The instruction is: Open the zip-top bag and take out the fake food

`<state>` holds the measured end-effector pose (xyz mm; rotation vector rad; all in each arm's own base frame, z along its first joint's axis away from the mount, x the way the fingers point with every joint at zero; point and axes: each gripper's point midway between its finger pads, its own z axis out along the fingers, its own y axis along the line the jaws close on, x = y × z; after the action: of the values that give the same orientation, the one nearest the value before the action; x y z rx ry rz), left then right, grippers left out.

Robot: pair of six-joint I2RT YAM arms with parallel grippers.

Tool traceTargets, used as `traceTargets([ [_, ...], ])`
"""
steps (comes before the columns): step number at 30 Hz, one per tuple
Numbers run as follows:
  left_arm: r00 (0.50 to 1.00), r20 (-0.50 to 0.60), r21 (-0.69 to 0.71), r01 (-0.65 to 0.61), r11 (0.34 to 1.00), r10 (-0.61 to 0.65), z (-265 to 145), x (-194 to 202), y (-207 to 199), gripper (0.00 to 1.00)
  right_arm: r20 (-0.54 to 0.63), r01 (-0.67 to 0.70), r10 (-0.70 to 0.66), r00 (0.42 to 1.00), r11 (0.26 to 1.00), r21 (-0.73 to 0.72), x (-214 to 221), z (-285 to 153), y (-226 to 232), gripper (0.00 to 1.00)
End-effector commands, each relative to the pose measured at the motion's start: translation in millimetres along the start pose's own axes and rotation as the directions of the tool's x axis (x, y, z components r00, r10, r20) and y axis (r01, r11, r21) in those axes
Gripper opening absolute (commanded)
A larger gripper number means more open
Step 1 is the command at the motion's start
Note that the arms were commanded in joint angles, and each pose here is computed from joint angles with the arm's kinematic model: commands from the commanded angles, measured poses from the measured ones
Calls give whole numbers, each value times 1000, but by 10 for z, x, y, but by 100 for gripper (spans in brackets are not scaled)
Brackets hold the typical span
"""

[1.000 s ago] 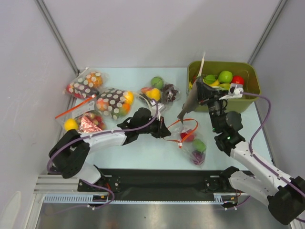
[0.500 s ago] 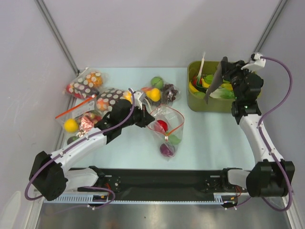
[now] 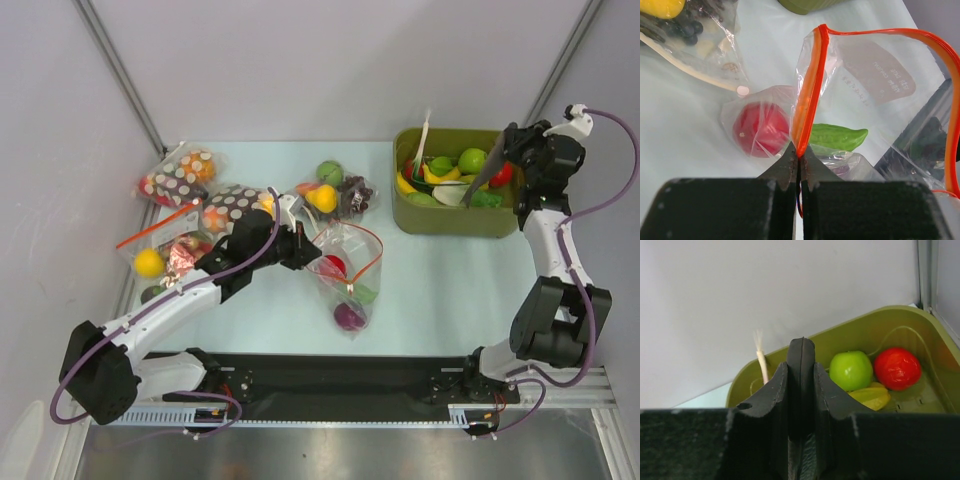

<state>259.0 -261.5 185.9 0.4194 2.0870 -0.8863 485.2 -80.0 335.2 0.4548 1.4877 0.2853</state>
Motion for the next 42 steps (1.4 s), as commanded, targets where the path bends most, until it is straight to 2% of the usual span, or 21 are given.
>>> traceTargets([
  [1, 999, 33, 41, -8, 999, 7, -35, -89, -81, 0, 6, 41, -41, 999, 999, -10, -94, 93, 28, 3],
  [2, 1000, 30, 45, -4, 999, 3, -31, -87, -86, 0, -5, 42, -42, 999, 999, -2, -34, 127, -12, 5],
  [5, 1000, 27, 56, -5, 998, 4, -25, -101, -112, 0, -38, 54, -53, 998, 998, 26, 105, 223, -125, 28],
  [6, 1000, 28, 57, -4, 998, 2, -29, -106, -113, 0, -42, 61, -60, 997, 998, 27, 98, 247, -127, 41],
  [9, 1000, 31, 57, -7, 998, 5, -39, -111, -121, 0, -75, 78, -76, 994, 996, 30, 186, 302, -179, 59],
  [15, 1000, 30, 59, -3, 998, 1, -38, -115, -122, 0, -62, 105, -102, 993, 994, 36, 104, 237, -161, 74],
  [20, 999, 37, 58, -4, 998, 2, -38, -120, -123, 0, -30, 113, -112, 993, 993, 43, -62, -46, -21, 73],
  [22, 999, 44, 59, 2, 998, -4, -37, -131, -121, 0, 5, 121, -121, 993, 993, -1, -199, -262, 265, 72],
  [24, 998, 55, 64, 4, 998, -8, -18, -145, -124, 0, -13, 134, -135, 991, 990, -44, -105, -438, 471, 72],
  [26, 998, 56, 71, 13, 997, -17, -11, -138, -134, 0, -17, 160, -164, 986, 977, -143, -38, -711, 919, 72],
  [27, 998, 56, 75, 16, 997, -21, -2, -134, -141, 0, -35, 163, -172, 985, 971, -174, 55, -803, 1024, 72],
  [28, 998, 53, 76, 20, 997, -24, 3, -126, -141, 0, -61, 158, -181, 982, 949, -273, 220, -956, 1385, 71],
  [31, 999, 45, 72, 24, 997, -28, 18, -99, -126, 0, -123, 111, -184, 975, 887, -449, 477, -1361, 1859, 67],
  [35, 998, 62, 85, 19, 996, -25, 49, -120, -131, 0, -260, 8, -260, 930, 721, -692, 1038, -1997, 2576, 57],
  [38, 997, 67, 87, 26, 996, -32, 58, -102, -122, 0, -383, -57, -348, 855, 672, -739, 1539, -2314, 2734, 49],
  [42, 997, 64, 94, 34, 995, -40, 78, -74, -125, 1, -480, -117, -450, 753, 625, -772, 2077, -2610, 2801, 36],
])
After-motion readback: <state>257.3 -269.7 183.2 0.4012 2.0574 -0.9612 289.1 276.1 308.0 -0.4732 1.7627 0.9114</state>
